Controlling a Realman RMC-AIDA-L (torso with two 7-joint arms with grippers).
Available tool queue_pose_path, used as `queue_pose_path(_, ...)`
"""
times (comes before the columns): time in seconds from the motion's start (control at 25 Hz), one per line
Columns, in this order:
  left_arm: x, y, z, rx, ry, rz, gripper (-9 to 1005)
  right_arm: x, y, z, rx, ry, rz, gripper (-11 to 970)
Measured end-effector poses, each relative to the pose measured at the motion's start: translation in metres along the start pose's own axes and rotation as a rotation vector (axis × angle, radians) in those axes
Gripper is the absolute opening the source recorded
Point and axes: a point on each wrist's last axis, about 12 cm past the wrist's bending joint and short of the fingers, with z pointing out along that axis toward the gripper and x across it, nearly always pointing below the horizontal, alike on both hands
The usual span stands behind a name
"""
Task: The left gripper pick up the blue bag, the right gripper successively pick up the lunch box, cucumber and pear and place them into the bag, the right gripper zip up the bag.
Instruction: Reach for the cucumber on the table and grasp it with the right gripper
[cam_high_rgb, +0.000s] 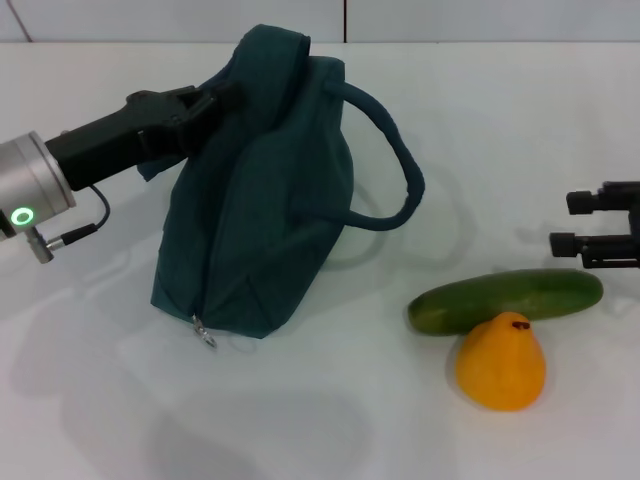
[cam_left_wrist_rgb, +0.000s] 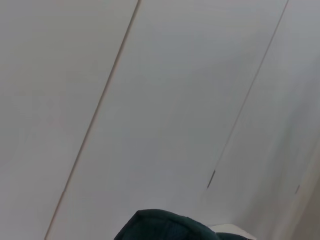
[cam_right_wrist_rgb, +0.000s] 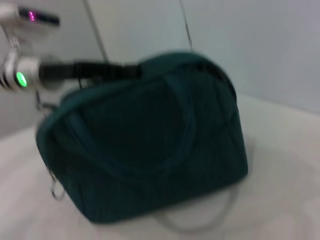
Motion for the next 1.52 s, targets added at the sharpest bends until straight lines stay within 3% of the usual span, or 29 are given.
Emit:
queue_pose_path(0.32, 0.001, 0.0, 0.001, -0.003, 0.001, -0.006, 39, -0.064, -0.003, 0.014, -0.018, 0.379, -0.093, 793)
queue_pose_path(0.52, 0.0, 0.001, 0.001, -0.004, -0.005, -0.006, 39, -0.083, 0.007, 0.035, -0.008, 0.537, -0.192, 885)
queue_pose_path(0.96, 0.003, 0.0, 0.002, -0.003, -0.007, -0.018, 39, -0.082, 0.029, 0.075, -0.071, 0.691, -0.324, 882)
queue_pose_path(1.52, 0.002, 0.0, 0.006, -0.002, -0.005, -0.02, 39, -0.075, 0.03, 0.101, -0.001, 0.786, -0.408, 878)
